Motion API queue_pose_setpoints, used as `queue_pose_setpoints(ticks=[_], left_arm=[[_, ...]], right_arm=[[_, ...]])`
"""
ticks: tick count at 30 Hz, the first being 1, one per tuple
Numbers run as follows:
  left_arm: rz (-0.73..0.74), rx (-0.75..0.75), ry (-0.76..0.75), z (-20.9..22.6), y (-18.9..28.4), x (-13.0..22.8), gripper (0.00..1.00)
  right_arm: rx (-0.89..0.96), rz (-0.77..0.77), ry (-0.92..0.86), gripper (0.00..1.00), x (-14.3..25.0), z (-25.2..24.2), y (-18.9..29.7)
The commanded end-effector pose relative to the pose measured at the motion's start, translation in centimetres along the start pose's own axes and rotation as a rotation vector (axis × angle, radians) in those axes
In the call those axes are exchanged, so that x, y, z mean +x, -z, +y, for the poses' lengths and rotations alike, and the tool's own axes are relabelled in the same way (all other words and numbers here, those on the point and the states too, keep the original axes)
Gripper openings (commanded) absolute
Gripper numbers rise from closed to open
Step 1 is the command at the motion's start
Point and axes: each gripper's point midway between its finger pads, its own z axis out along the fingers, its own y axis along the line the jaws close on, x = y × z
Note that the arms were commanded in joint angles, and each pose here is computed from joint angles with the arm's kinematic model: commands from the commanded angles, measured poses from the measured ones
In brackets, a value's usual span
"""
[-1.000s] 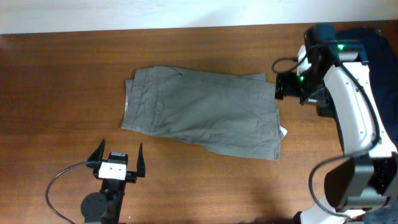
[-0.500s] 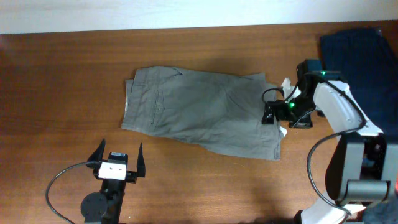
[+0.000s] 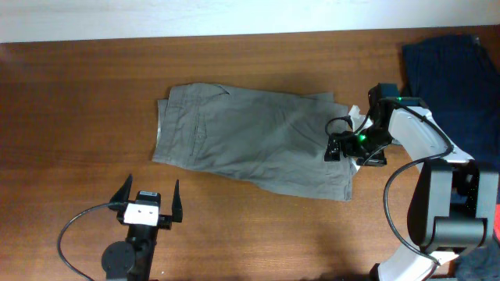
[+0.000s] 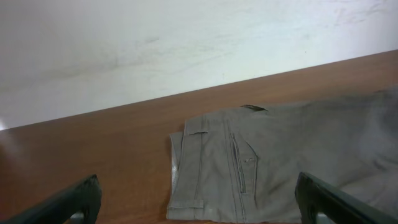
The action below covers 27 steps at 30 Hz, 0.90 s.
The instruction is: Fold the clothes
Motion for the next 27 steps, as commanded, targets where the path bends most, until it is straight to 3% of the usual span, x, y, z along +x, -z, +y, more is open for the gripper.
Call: queue_pose_setpoints(ticks=[1, 15, 24, 27], left_arm=[[0.0, 0.014, -0.012, -0.2, 0.0, 0.1, 0.99], [0.0, 0.014, -0.012, -0.2, 0.0, 0.1, 0.99], [0.0, 0.014, -0.012, -0.2, 0.0, 0.1, 0.99], [0.0, 0.014, -0.012, -0.2, 0.0, 0.1, 0.99]], right_arm=[[-0.017, 0.013, 0.002, 0.99, 0.2, 0.0, -0.6], [-0.008, -0.032, 0.042, 0.99, -1.8, -0.8, -2.3], [-0.146, -0.033, 0.04, 0.99, -1.1, 1.2, -3.5], [-0.147, -0.026, 0.037, 0.92, -0.8, 1.1, -3.8]])
